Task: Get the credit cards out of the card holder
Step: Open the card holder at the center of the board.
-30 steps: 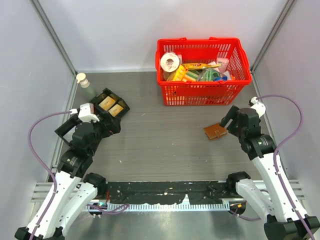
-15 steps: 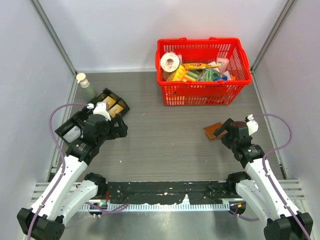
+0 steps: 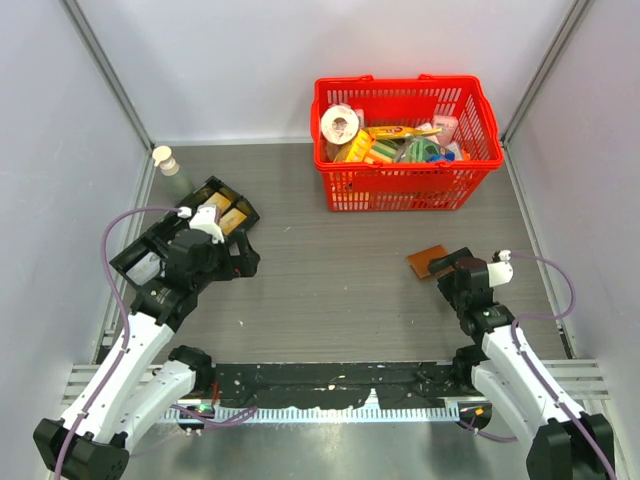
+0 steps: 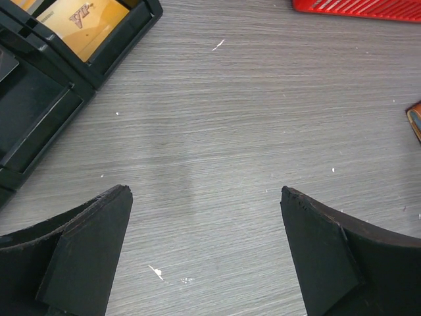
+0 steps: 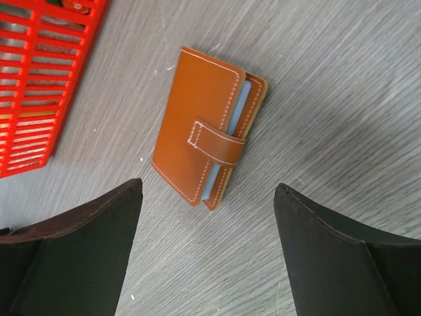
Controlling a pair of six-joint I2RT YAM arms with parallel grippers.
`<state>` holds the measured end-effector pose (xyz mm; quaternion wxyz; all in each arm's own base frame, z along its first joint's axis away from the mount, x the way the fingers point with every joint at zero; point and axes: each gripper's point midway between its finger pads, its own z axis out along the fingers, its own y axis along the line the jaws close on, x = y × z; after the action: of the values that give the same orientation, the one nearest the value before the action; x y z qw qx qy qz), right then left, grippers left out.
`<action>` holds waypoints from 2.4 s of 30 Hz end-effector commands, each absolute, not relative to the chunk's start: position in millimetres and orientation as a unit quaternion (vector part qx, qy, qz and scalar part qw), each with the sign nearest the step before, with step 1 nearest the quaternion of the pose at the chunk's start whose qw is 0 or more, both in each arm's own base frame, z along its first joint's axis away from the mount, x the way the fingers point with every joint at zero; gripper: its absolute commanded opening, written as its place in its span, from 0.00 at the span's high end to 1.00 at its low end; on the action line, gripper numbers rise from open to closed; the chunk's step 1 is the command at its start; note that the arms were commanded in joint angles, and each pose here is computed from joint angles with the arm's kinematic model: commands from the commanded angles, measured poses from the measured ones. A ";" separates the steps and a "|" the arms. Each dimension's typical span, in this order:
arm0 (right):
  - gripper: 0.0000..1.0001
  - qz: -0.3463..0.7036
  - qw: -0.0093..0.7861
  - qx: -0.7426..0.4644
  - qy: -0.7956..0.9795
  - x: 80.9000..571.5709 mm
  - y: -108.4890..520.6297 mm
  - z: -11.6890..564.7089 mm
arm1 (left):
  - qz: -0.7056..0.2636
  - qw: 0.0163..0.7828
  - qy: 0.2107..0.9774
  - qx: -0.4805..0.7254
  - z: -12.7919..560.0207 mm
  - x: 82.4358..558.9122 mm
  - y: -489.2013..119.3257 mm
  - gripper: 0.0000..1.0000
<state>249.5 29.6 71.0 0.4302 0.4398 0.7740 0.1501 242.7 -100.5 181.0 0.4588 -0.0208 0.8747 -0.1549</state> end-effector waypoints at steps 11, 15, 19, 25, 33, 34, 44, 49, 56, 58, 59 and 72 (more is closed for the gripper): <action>0.35 0.213 0.441 0.482 0.727 274.8 32.4 43.7 | -0.217 0.464 0.858 0.019 198.0 243.6 -126.6 0.00; 0.45 0.208 0.444 0.476 0.730 278.2 29.5 39.4 | -0.228 0.463 0.856 0.022 198.0 244.4 -131.1 0.00; 0.57 0.195 0.444 0.460 0.744 280.9 27.3 35.0 | -0.227 0.458 0.859 0.025 195.5 245.2 -132.1 0.00; 0.91 0.174 0.449 0.388 0.786 287.1 31.8 43.9 | -0.217 0.455 0.863 0.024 193.2 246.1 -129.3 0.00; 0.99 0.151 0.443 0.250 0.848 289.9 47.3 97.0 | -0.207 0.456 0.865 0.022 194.2 248.0 -126.4 0.00; 0.99 0.146 0.439 0.229 0.857 289.6 53.2 107.4 | -0.204 0.457 0.866 0.021 194.7 248.8 -125.4 0.00; 0.99 0.004 0.394 -0.068 0.917 270.9 136.4 144.4 | -0.209 0.454 0.866 0.029 196.4 248.2 -128.0 0.00; 0.99 -0.157 0.400 -0.214 0.877 263.4 182.0 138.3 | -0.180 0.459 0.870 0.026 195.1 248.9 -117.5 0.00; 0.99 -0.248 0.385 -0.340 0.822 238.3 250.5 113.6 | -0.138 0.468 0.873 0.000 194.0 250.6 -99.1 0.00; 0.96 -0.215 0.372 -0.357 0.829 224.4 271.6 104.6 | -0.124 0.469 0.874 -0.011 193.2 250.7 -93.2 0.00; 0.93 -0.198 0.374 -0.365 0.829 217.5 282.9 106.0 | -0.118 0.470 0.875 -0.014 192.7 250.6 -90.9 0.00; 0.30 0.046 0.307 -0.343 0.887 158.9 328.0 105.0 | -0.154 0.443 0.882 -0.032 184.9 249.6 -104.7 0.00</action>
<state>166.6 322.0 90.3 0.3114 -0.3933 0.8638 -0.0458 245.9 -91.2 169.3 0.4409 -0.0221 0.8896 -0.1175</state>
